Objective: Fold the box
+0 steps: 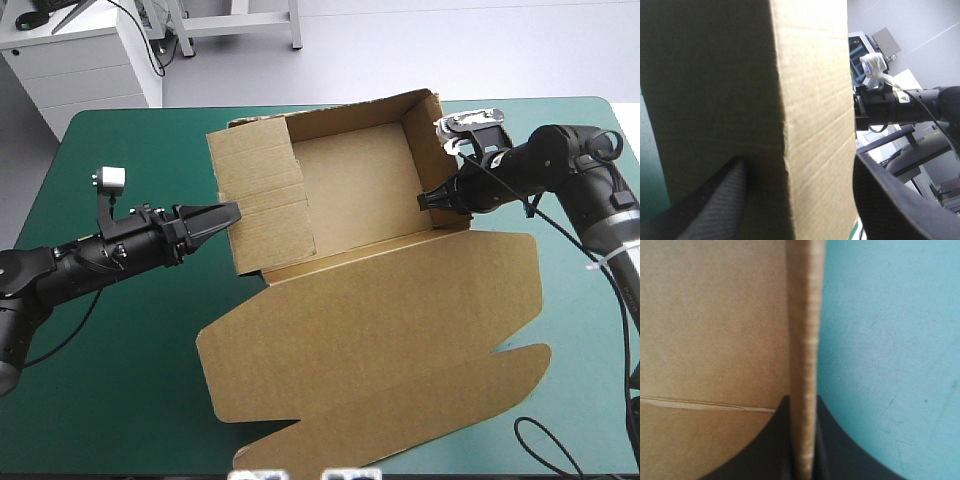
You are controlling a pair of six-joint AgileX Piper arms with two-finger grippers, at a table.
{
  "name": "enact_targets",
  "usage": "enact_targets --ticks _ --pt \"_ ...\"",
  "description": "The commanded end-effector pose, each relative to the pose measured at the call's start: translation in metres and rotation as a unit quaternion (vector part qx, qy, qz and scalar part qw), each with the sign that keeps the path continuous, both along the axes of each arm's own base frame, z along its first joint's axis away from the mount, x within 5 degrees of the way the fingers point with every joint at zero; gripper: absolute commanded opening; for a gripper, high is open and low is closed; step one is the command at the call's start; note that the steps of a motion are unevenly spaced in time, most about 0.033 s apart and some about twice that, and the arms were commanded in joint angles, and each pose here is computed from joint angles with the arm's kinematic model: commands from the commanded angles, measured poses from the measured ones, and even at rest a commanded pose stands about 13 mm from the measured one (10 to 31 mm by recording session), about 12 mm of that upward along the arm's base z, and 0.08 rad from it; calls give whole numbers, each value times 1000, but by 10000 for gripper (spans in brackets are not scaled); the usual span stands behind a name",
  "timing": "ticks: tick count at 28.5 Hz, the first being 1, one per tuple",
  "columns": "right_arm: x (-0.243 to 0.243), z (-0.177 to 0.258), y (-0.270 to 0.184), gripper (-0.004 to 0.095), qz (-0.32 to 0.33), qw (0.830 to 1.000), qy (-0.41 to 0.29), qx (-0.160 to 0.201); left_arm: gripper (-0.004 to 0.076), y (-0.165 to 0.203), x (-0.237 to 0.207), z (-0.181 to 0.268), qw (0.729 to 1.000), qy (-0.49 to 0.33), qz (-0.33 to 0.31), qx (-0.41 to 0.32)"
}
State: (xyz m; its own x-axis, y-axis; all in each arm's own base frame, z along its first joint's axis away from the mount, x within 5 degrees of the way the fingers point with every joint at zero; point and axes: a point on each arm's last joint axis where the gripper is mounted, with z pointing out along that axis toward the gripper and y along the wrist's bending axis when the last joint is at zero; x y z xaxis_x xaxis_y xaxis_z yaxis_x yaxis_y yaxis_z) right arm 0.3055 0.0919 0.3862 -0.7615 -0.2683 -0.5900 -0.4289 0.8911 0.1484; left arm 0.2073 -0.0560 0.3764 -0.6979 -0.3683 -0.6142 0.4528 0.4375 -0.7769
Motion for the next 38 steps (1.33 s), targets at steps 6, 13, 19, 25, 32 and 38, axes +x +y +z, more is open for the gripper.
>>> enact_targets --ticks 6,13,19,25,32,38 --pt "-5 25 1 -5 -10 997 -65 33 438 1 -5 41 995 35 48 85" --pt "-5 26 2 -3 -10 997 -66 38 438 -11 -6 48 986 66 84 127" --pt "-5 28 2 -3 -10 997 -69 42 438 -35 -2 42 984 80 76 138" --pt "-10 27 16 -3 14 997 -78 20 438 -57 -1 36 981 75 76 161" --pt "-12 29 33 -4 9 995 -103 8 438 -62 8 21 967 123 117 192" --pt "-12 29 33 -4 8 995 -103 13 438 -54 10 15 949 153 173 215"
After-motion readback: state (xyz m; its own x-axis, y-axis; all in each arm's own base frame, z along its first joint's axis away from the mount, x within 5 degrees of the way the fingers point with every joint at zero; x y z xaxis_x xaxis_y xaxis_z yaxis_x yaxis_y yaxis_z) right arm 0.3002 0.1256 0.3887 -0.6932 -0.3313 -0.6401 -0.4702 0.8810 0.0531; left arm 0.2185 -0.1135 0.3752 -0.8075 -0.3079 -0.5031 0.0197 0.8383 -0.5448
